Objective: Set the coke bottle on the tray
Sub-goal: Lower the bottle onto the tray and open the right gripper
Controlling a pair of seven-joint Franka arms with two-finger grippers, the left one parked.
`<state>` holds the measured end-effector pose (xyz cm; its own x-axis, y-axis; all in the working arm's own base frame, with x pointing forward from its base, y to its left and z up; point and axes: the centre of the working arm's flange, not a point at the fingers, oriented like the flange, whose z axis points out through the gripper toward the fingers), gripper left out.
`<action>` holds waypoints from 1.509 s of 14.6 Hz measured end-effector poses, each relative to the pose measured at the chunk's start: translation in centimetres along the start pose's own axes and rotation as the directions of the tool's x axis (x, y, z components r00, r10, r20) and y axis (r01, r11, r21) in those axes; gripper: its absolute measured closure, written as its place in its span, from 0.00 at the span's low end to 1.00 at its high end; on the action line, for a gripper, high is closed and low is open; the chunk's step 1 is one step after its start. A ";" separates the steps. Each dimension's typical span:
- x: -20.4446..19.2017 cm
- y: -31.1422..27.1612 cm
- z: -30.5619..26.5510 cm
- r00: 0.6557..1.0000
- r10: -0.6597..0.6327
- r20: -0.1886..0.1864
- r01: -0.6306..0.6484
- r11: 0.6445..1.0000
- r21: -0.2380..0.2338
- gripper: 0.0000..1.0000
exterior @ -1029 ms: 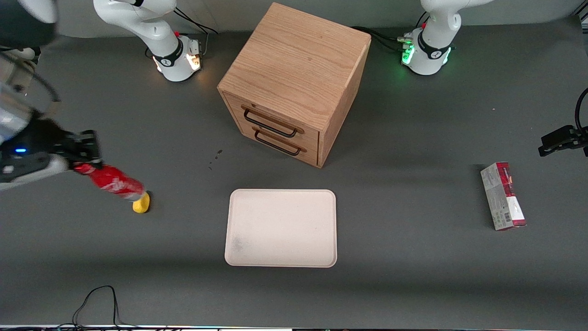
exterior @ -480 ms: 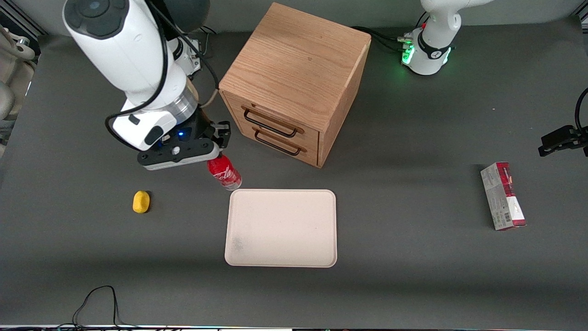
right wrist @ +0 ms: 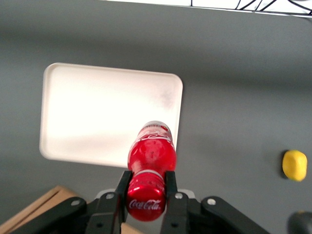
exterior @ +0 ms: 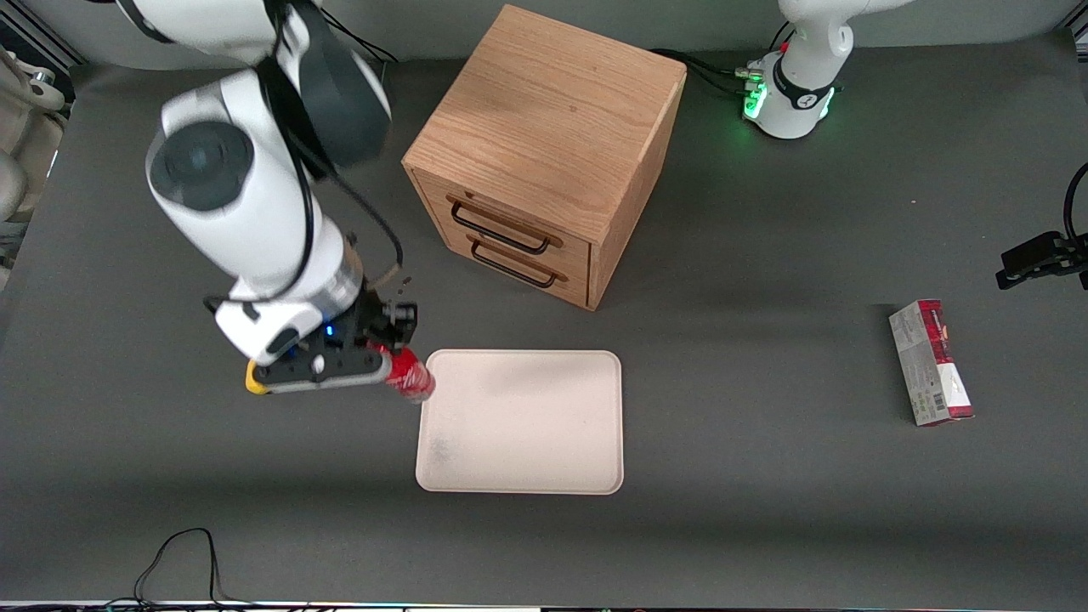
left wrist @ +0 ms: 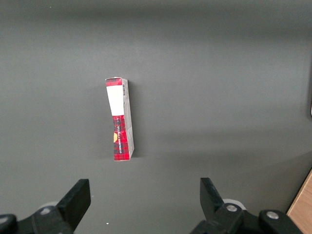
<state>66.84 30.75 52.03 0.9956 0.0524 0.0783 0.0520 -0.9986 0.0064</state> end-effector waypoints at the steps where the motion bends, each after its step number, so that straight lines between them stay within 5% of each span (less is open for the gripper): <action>1: 0.7 0.0 2.0 1.000 0.003 0.003 -0.003 1.000 -0.004 0.69; 20: 4.0 -0.6 20.2 1.000 0.012 0.011 -0.012 1.000 -0.024 0.68; 22: 4.1 -0.7 19.8 1.000 0.020 0.011 -0.020 1.000 -0.002 0.54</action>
<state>72.43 31.61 32.64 0.9972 0.0319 0.0677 0.0315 -0.9995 0.0067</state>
